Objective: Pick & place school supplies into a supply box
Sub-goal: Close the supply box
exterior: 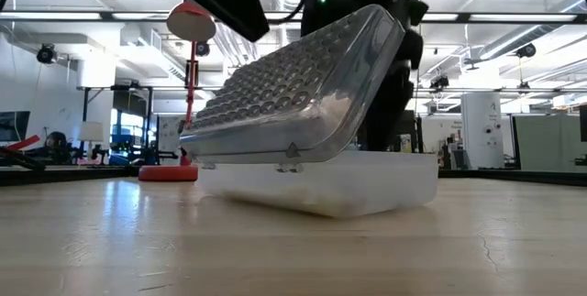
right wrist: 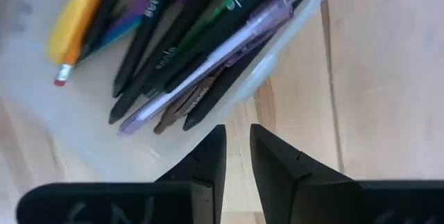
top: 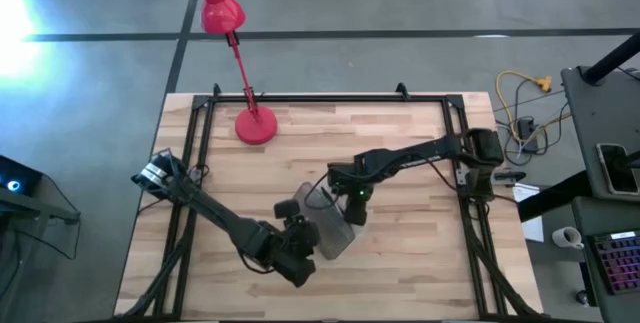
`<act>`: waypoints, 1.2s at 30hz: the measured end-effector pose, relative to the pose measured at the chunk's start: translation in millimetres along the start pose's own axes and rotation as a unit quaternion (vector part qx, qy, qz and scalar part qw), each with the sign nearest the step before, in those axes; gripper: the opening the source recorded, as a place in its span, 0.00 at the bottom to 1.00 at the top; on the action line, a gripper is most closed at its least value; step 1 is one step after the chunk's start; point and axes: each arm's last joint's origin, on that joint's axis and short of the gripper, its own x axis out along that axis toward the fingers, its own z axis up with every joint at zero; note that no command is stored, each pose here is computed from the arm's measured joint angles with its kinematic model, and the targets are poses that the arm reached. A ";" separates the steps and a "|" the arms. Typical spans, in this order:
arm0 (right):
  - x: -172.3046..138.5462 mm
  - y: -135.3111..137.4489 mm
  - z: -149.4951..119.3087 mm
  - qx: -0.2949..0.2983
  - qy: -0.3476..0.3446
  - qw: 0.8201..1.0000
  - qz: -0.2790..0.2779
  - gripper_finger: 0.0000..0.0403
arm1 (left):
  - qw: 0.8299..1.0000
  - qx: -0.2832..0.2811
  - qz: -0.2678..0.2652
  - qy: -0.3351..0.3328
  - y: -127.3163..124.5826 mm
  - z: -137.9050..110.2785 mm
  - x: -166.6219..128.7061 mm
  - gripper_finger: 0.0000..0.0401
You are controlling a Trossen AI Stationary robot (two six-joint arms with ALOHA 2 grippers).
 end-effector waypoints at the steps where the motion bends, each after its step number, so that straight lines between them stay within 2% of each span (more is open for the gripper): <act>1: -4.0 0.8 -0.3 -0.009 -0.005 1.000 0.001 0.15 | 1.000 0.000 0.002 0.001 1.0 0.5 0.9 0.35; 4: -16.4 2.3 -3.3 -0.034 -0.013 0.999 -0.010 0.15 | 1.000 -0.004 0.006 0.002 4.4 2.3 4.3 0.35; 8: -38.0 -0.1 -14.5 -0.063 -0.012 0.993 -0.096 0.16 | 1.000 -0.007 0.016 0.002 9.9 4.4 11.1 0.35; 11: -57.2 -0.6 -22.5 -0.065 -0.018 0.990 -0.123 0.16 | 1.000 -0.012 0.020 -0.013 14.6 6.2 23.2 0.35; 16: -77.2 0.9 -29.5 -0.034 -0.045 0.992 -0.116 0.15 | 0.999 -0.028 0.010 -0.042 20.1 8.3 42.9 0.35; 20: -76.7 -0.4 -33.5 -0.001 -0.046 0.993 -0.113 0.15 | 0.998 -0.045 -0.005 -0.047 27.3 7.7 58.0 0.35; 25: -67.5 -3.2 -34.3 0.057 -0.064 0.991 -0.105 0.15 | 0.990 -0.075 -0.116 -0.014 33.0 -8.5 84.2 0.35; 28: -62.7 -3.9 -34.2 0.090 -0.073 0.989 -0.089 0.15 | 0.983 -0.089 -0.157 0.029 36.3 -21.2 86.6 0.35; 31: -57.7 -2.3 -35.6 0.099 -0.070 0.990 -0.066 0.15 | 0.983 -0.080 -0.146 0.073 40.2 -37.4 76.2 0.35; 36: -44.4 5.4 -37.5 0.090 -0.073 0.993 -0.014 0.15 | 0.988 -0.060 -0.108 0.095 56.8 -47.1 51.4 0.35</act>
